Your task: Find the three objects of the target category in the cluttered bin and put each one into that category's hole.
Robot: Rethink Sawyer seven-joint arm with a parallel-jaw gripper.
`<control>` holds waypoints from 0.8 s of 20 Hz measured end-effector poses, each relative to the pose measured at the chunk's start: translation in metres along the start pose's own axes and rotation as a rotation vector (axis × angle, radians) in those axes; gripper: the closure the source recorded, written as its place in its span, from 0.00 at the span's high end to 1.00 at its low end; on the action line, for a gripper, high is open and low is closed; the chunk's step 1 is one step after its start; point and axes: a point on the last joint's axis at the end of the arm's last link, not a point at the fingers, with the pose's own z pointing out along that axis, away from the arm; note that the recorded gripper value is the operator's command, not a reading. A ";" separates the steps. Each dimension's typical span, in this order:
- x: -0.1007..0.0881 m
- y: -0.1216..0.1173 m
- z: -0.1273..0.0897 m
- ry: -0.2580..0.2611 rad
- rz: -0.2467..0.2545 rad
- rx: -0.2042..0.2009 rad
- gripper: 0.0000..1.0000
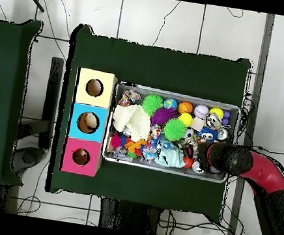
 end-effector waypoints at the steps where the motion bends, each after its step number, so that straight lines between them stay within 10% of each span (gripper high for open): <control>1: -0.004 -0.001 -0.001 -0.004 -0.001 0.007 1.00; 16: -0.034 -0.021 -0.017 -0.041 0.012 0.060 1.00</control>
